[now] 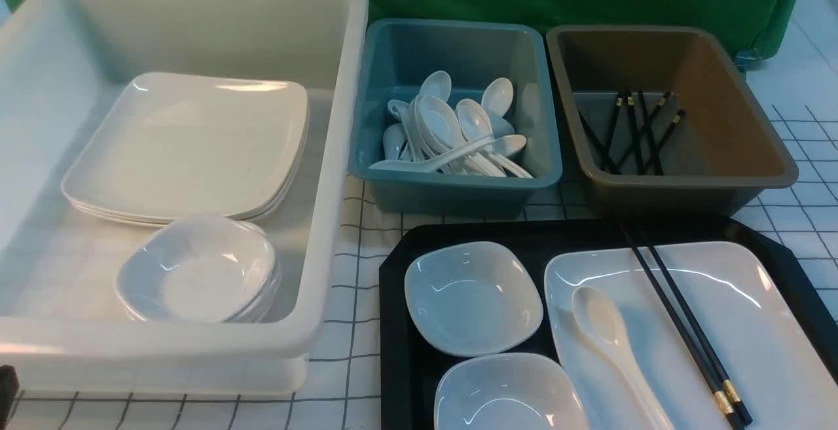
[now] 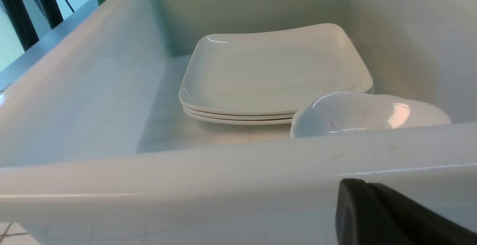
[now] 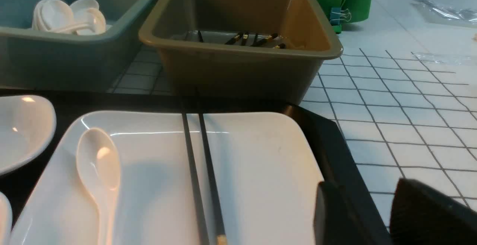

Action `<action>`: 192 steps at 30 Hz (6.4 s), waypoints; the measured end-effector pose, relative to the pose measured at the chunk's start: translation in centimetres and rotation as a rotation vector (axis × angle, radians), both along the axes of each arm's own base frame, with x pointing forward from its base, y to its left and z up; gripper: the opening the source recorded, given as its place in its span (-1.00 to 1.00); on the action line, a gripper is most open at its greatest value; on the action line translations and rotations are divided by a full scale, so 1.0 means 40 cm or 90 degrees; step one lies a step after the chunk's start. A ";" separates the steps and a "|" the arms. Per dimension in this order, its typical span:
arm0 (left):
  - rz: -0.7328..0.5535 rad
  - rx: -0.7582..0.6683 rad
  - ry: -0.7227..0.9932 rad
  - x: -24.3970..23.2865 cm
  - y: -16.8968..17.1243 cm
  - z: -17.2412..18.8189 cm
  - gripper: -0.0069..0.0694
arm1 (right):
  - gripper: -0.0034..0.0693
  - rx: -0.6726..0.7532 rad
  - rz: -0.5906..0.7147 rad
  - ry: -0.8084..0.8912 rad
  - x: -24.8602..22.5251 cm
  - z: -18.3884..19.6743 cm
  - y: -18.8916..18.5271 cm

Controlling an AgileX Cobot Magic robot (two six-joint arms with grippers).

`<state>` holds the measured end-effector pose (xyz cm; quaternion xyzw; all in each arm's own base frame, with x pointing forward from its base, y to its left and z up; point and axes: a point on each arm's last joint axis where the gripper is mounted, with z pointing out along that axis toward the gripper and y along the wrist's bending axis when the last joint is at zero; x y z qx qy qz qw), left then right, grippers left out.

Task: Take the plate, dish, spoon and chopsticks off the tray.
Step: Use the right arm to grab a pair of chopsticks from the plate, then use the right arm to put the chopsticks into the small storage box on the right, then use the right arm to grab a soup spoon from the plate

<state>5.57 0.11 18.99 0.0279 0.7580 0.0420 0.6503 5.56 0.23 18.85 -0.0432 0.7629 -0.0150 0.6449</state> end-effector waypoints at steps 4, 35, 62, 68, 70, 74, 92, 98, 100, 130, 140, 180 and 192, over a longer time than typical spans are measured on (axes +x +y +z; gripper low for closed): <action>0.000 0.000 0.000 0.000 0.000 0.000 -0.77 | -0.24 0.000 0.000 0.000 0.000 0.000 0.000; 0.033 -0.363 -0.233 -0.002 0.014 0.077 -0.77 | -0.24 0.000 0.005 -0.001 0.000 0.000 0.001; -0.012 -0.296 0.070 0.078 -0.022 0.502 -0.77 | -0.82 0.386 0.060 -0.202 -0.019 0.292 0.010; -0.127 -0.290 0.401 0.236 -0.072 0.423 -0.78 | -0.88 0.135 0.118 0.145 0.066 0.403 0.055; -0.164 -0.291 0.467 0.278 -0.084 0.390 -0.82 | -0.88 0.076 0.143 0.262 0.106 0.419 0.076; -0.232 -0.261 0.523 0.314 -0.132 0.357 -0.83 | -0.90 -0.020 0.163 0.463 0.219 0.379 0.119; -0.561 -0.035 0.542 0.283 -0.575 0.367 -0.83 | 0.37 -0.093 0.140 0.697 0.534 0.048 0.185; -0.550 0.004 0.559 0.324 -0.619 0.327 -0.83 | 0.44 -0.108 0.145 0.717 0.579 -0.047 0.196; -0.545 0.022 0.563 0.332 -0.624 0.313 -0.83 | 0.44 -0.113 0.145 0.728 0.585 -0.068 0.197; -0.552 -0.019 0.456 0.362 -0.647 0.330 -0.83 | -0.57 -0.109 0.163 0.797 0.464 0.097 0.172; -0.550 -0.055 0.344 0.386 -0.660 0.360 -0.83 | -0.57 -0.056 0.252 0.698 0.389 0.217 0.183; -0.485 -0.071 0.262 0.469 -0.627 0.361 -0.83 | 0.13 0.026 0.106 0.458 1.046 0.167 0.143; -0.524 -0.016 0.462 0.386 -0.697 0.333 -0.83 | -0.87 -0.019 0.172 0.548 0.848 0.395 0.135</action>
